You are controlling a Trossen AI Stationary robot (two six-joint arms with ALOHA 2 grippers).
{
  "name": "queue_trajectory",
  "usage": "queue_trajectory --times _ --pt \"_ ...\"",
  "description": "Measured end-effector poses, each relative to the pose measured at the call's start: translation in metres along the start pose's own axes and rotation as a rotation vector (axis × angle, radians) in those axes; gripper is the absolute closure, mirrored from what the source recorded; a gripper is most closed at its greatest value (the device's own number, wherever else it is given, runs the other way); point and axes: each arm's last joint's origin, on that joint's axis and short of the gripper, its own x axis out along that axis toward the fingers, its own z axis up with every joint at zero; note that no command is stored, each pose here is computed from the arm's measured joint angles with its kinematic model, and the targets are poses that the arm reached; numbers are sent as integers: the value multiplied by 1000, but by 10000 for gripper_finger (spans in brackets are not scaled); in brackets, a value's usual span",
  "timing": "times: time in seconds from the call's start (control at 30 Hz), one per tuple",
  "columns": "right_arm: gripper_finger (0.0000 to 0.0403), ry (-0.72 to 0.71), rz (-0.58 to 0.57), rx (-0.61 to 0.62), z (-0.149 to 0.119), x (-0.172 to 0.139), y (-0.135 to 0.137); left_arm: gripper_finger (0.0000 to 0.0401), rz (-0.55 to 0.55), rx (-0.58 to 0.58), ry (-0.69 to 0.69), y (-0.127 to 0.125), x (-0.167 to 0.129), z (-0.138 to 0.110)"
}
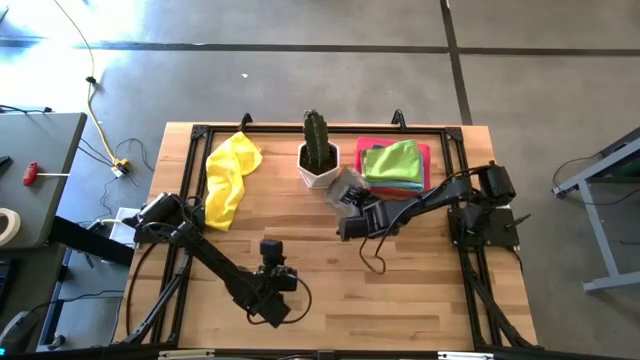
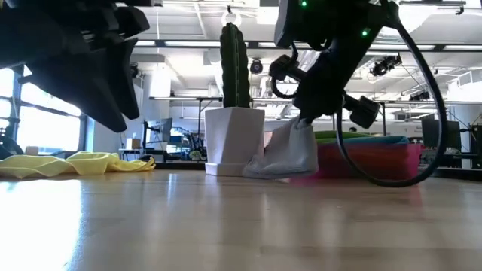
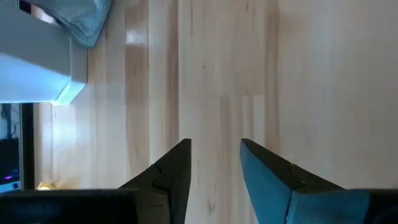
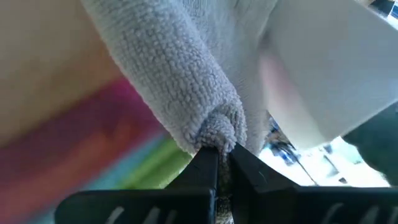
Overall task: Fold microfiber towels
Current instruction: Put the gray towel into the pink laundry bin
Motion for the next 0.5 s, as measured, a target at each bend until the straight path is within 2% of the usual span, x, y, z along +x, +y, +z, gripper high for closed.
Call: queue_trajectory --times 0.1,0.23,0.33,0.5 --pt "402 79 -10 -68 -8 5 -2 275 5 -5 8 3 3 1" --pt "402 145 -8 -84 -21 7 -3 275 34 10 8 5 4 1" --pt "403 152 4 -49 -36 2 -5 275 70 37 5 11 4 2" --pt "403 101 62 82 -72 -6 -10 275 101 37 27 20 8 3"
